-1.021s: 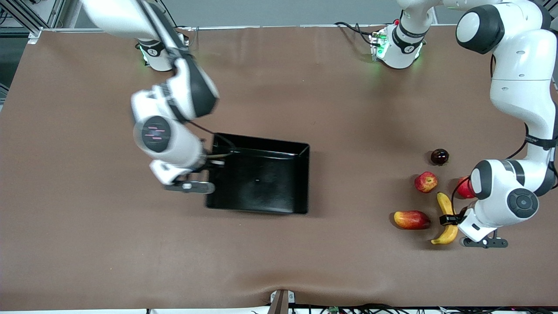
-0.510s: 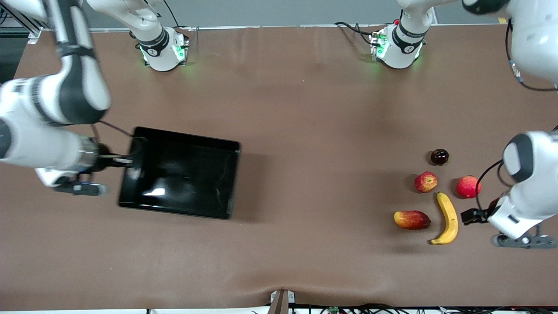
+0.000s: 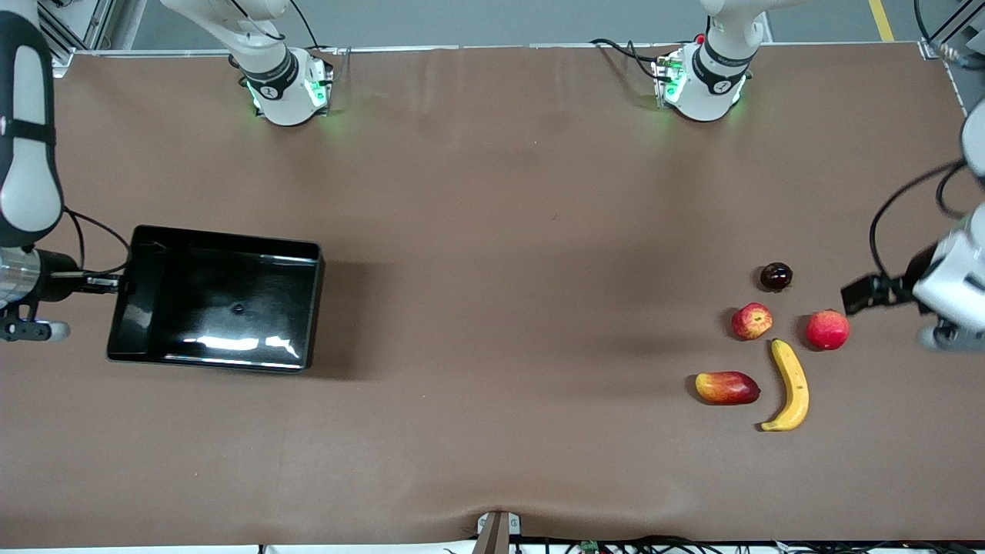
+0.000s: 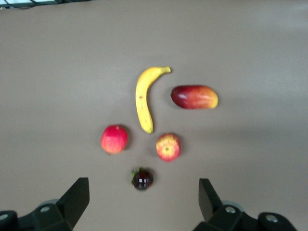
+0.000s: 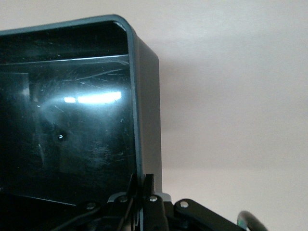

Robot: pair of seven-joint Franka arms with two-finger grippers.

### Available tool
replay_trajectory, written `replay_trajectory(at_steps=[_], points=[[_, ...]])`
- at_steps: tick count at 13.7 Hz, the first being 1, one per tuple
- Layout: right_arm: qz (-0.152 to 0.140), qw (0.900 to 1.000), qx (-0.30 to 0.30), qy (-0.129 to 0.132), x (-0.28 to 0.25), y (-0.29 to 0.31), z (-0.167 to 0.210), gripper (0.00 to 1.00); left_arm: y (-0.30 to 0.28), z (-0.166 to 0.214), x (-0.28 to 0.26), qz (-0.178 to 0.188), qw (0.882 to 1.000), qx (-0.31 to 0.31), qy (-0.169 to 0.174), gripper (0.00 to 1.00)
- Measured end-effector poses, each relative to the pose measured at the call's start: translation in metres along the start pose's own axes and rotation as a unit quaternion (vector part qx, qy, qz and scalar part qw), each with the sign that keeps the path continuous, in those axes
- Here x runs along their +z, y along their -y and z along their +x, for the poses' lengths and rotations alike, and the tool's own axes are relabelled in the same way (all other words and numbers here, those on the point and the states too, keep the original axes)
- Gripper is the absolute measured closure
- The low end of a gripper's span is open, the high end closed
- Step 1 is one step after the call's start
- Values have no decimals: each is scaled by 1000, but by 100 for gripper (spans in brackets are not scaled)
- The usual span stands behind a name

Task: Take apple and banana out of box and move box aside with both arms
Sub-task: 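Release the tray rim and raise the right gripper away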

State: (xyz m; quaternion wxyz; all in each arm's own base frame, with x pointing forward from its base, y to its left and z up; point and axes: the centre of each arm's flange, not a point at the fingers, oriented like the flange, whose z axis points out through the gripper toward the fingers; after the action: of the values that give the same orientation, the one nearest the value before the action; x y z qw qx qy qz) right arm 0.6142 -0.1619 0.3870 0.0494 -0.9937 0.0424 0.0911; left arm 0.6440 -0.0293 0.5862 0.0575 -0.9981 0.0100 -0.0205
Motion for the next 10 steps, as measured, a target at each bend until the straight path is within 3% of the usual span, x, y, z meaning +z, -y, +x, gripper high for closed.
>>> replay_trajectory(at_steps=[2,5,10], points=[[-1,1000,-9,-14,36,-47,2,94,-11,-21,-31,-15,1000,-3,-1,0],[5,1000,-11,-7,84,-111,-4,94,-16,-50,-47,-31,999,-9,4,0],[9,1000,-6,0,100,-122,-4,94,-17,-90,-58,-36,999,-20,10,0]])
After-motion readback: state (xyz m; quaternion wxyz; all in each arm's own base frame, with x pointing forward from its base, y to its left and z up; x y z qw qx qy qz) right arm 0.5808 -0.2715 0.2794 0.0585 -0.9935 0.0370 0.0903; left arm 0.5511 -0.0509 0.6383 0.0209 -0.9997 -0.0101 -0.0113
